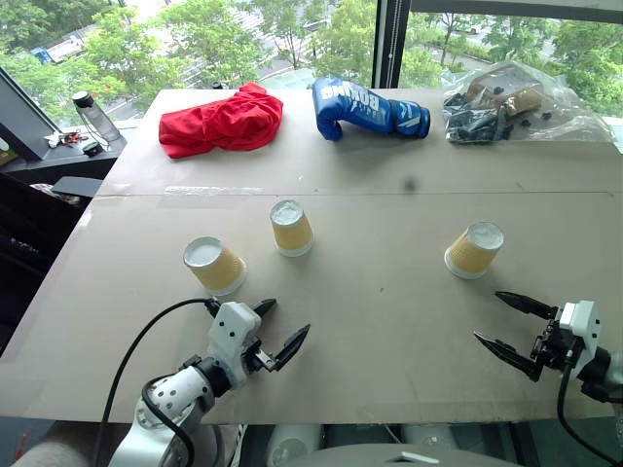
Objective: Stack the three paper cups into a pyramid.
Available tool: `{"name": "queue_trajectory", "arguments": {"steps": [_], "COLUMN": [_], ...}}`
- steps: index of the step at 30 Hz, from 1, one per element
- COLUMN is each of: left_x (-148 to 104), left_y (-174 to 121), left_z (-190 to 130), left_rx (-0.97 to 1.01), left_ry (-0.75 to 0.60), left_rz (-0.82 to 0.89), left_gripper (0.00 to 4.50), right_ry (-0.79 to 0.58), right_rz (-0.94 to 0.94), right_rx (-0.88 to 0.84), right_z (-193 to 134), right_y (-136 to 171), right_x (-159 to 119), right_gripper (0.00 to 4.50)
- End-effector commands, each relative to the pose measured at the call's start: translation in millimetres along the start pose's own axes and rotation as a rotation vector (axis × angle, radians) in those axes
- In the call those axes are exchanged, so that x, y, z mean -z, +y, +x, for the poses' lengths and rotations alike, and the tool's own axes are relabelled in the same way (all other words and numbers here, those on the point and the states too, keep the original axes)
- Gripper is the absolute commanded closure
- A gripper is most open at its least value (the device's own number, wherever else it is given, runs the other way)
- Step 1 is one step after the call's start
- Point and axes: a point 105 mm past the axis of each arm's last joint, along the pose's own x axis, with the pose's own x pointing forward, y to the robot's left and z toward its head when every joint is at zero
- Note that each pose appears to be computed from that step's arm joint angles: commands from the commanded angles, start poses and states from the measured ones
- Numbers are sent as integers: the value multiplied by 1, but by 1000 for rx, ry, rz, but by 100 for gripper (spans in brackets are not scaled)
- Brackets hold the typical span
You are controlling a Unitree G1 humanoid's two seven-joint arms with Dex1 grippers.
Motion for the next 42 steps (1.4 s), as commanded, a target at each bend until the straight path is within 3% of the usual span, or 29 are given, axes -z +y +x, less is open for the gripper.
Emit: {"name": "queue_trajectory", "arguments": {"steps": [1,32,38,42], "left_x": [5,0,-12,-40], "left_y": [-5,4,7,14], "left_z": [-3,-10,-7,1], "left_rx": [11,-43,-55,-86], "left_ry": [19,-29,-90,-220], "left_rz": [-22,-8,-14,-4], "left_gripper": [6,6,6,6], "right_ry": [-25,-43,-67,-113], "right_rz": [-30,-32,-36,-33], "right_rx": [7,-13,-30,-74], "right_z": [0,7,9,12], "right_y": [-3,-9,-6,3], "right_x": [-5,-1,-6,-20], "right_gripper": [0,0,0,0]}}
